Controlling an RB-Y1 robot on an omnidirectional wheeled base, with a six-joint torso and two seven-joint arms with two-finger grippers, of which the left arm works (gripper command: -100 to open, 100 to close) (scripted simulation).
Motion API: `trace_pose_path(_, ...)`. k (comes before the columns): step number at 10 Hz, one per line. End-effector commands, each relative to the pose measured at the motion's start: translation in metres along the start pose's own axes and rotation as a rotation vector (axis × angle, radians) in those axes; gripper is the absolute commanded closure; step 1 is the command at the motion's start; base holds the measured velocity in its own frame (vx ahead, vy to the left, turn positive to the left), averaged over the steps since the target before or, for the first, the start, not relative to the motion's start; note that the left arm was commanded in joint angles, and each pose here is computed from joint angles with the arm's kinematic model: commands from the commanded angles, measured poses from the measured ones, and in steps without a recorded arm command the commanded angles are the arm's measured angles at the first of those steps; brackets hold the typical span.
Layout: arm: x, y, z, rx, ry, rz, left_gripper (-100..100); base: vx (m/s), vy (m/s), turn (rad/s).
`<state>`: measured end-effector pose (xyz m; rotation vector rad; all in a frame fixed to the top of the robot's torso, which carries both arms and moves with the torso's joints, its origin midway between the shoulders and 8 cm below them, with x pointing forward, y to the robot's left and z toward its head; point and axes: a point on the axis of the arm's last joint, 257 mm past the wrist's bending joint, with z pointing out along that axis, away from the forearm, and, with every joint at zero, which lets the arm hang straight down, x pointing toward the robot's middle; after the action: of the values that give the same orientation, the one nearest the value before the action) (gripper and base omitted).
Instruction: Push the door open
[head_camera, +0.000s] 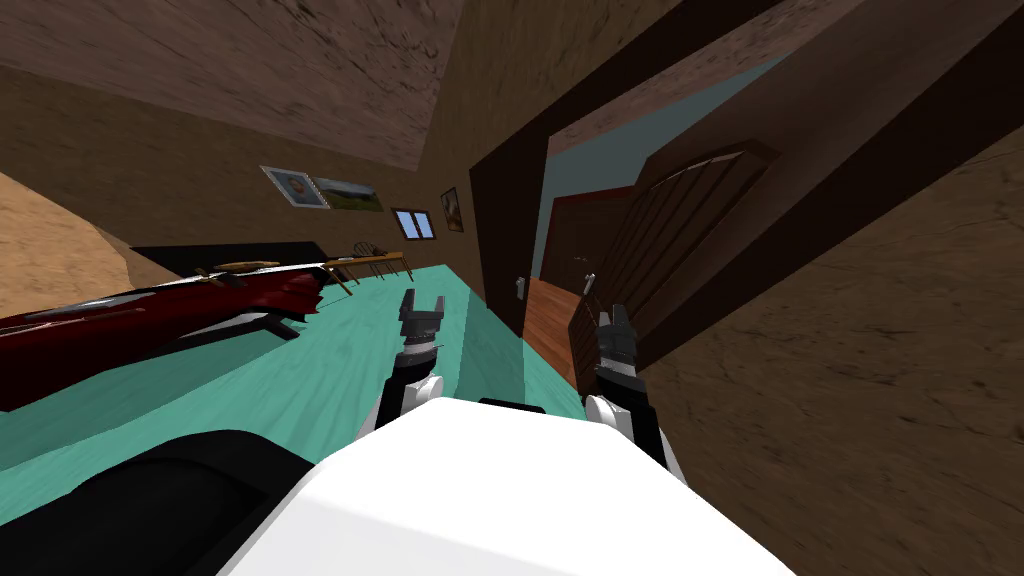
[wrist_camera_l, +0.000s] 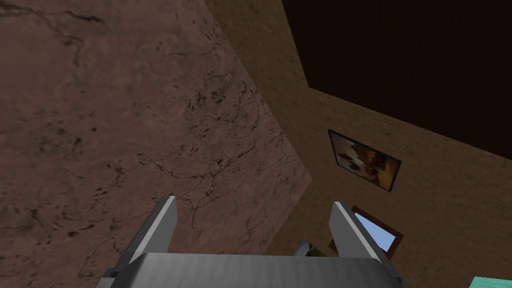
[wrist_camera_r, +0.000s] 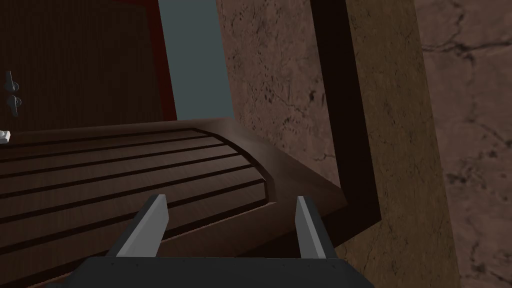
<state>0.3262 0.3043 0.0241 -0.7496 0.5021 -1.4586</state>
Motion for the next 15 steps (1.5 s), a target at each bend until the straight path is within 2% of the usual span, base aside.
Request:
trace_pose_path(1,0.004,0.015,-0.0004,-0.026,0.01,-0.011,-100,0.12,-0.072,-0.08)
trace_pose_path(9,0.032,0.092,-0.0063,-0.162,0.064,-0.061,-100,0.114,0.075,-0.075)
trace_pose_path(15,0.063,0.154,-0.0166,-0.279,0.121,-0.091,-100,0.091,0.07,-0.086)
